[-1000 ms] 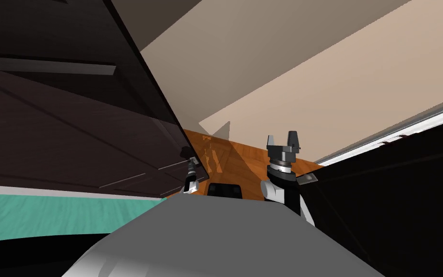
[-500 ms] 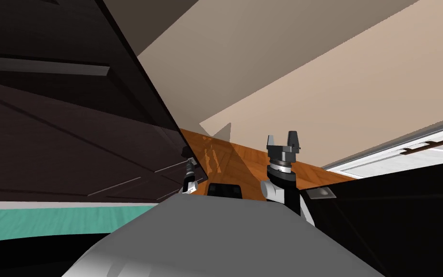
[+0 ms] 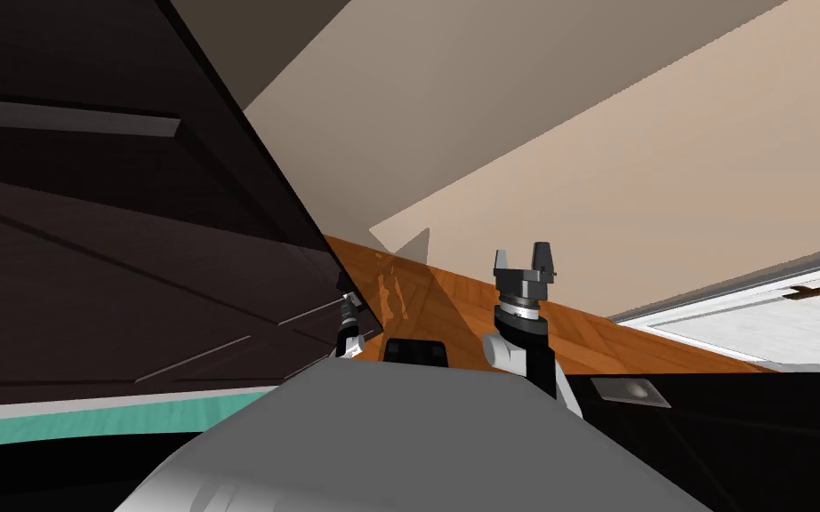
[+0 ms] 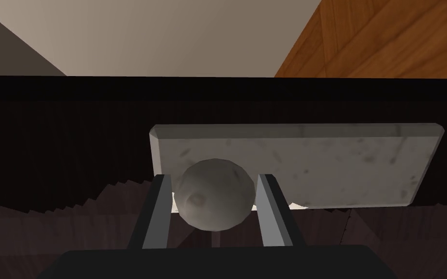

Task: Push the door open

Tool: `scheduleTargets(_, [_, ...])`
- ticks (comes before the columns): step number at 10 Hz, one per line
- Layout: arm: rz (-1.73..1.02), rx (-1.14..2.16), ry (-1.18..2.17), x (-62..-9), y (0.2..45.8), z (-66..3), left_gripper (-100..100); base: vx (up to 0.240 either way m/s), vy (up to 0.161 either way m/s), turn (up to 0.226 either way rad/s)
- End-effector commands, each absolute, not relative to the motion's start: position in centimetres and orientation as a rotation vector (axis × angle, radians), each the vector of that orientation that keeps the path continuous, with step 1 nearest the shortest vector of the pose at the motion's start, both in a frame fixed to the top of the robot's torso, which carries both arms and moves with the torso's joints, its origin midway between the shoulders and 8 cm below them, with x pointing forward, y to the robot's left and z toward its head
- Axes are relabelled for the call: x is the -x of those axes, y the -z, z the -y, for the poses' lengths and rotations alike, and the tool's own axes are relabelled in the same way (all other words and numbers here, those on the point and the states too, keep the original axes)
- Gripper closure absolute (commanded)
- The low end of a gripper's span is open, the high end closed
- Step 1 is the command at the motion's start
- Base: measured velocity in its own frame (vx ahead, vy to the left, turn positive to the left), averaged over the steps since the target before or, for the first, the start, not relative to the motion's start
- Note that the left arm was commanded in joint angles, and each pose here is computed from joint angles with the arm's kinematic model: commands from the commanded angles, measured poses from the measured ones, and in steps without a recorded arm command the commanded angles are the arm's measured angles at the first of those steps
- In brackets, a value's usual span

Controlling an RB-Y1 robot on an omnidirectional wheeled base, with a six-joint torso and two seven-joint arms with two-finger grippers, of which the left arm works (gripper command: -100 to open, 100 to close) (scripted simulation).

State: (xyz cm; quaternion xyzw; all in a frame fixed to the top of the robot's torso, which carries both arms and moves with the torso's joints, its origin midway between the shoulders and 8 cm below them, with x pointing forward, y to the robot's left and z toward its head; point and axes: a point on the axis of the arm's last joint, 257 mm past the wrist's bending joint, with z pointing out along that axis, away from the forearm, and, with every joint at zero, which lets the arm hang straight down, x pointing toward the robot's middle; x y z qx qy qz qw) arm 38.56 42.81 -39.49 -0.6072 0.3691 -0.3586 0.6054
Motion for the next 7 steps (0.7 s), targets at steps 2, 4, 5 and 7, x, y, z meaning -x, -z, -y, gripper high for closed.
scheduleTargets(2, [-0.804,1.41,0.793,-37.7,39.0,-45.2,100,0.251,-0.022,0.072])
scheduleTargets(4, [-0.777,1.426,0.775,-37.0,39.1,-45.8,100,0.224,0.024,0.062])
scheduleTargets(5, [-0.791,1.432,0.781,-37.2,39.5,-45.4,100,0.094,0.019,0.015])
scheduleTargets(7, [-0.76,1.426,0.748,-36.4,38.9,-47.4,100,0.184,0.022,0.036])
